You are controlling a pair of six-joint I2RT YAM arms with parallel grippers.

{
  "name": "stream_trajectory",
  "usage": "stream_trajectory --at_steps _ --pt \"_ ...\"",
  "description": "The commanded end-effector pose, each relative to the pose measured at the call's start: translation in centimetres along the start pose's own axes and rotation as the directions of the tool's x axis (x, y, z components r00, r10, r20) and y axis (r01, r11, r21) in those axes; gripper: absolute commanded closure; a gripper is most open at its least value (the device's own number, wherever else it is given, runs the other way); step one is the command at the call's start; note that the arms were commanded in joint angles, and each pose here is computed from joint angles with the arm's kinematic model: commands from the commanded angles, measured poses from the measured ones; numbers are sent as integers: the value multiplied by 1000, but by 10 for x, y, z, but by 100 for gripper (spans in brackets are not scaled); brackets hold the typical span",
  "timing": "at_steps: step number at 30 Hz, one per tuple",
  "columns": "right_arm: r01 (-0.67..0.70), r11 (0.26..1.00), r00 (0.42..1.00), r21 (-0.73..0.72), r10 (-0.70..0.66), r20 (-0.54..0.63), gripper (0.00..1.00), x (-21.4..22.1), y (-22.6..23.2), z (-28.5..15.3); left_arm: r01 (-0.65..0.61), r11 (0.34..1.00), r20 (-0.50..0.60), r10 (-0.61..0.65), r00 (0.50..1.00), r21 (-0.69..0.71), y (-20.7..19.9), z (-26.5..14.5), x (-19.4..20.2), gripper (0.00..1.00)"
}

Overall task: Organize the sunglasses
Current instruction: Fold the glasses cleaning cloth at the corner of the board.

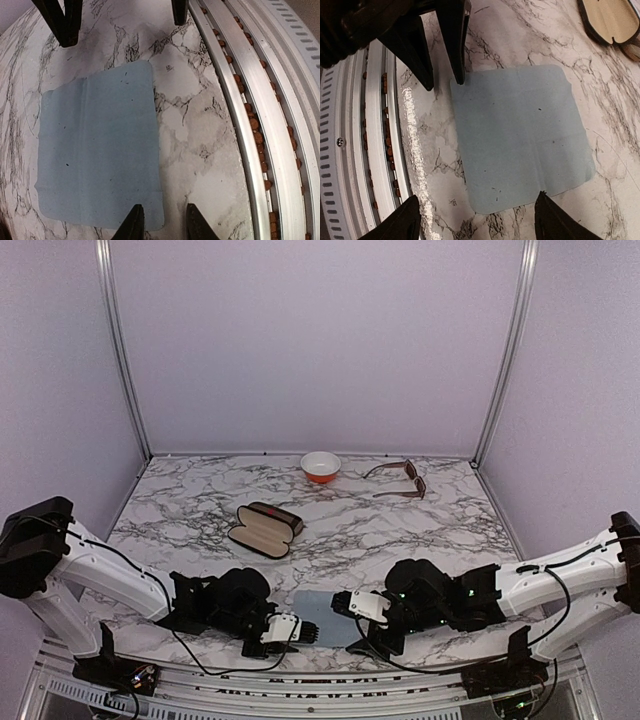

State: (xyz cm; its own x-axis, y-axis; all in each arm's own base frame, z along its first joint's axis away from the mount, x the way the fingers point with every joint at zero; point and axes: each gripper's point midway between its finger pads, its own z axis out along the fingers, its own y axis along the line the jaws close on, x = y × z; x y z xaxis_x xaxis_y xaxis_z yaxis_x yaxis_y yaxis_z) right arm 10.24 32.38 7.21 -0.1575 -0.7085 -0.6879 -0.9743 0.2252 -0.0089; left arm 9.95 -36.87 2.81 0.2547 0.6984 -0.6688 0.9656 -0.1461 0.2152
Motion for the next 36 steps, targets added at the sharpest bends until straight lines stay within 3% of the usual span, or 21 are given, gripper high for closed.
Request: stream_trajectory --at_steps 1,8,14,28,36 --pt "-20 1000 999 -8 20 30 25 -13 4 -6 -1 1000 -7 1 1000 5 2 7 -2 73" --pt "-20 1000 999 -6 20 35 25 -14 5 -8 -20 999 -86 18 996 -25 6 16 18 81" --pt "-23 1000 999 -10 23 34 28 -14 5 -9 -37 999 -130 35 991 -15 6 22 26 100" --pt "-78 997 992 25 75 104 38 -19 5 -3 53 998 -53 -52 997 17 1 9 4 100" --pt "-63 998 996 12 63 68 38 -6 10 3 99 994 -35 -98 995 34 -7 -1 4 100"
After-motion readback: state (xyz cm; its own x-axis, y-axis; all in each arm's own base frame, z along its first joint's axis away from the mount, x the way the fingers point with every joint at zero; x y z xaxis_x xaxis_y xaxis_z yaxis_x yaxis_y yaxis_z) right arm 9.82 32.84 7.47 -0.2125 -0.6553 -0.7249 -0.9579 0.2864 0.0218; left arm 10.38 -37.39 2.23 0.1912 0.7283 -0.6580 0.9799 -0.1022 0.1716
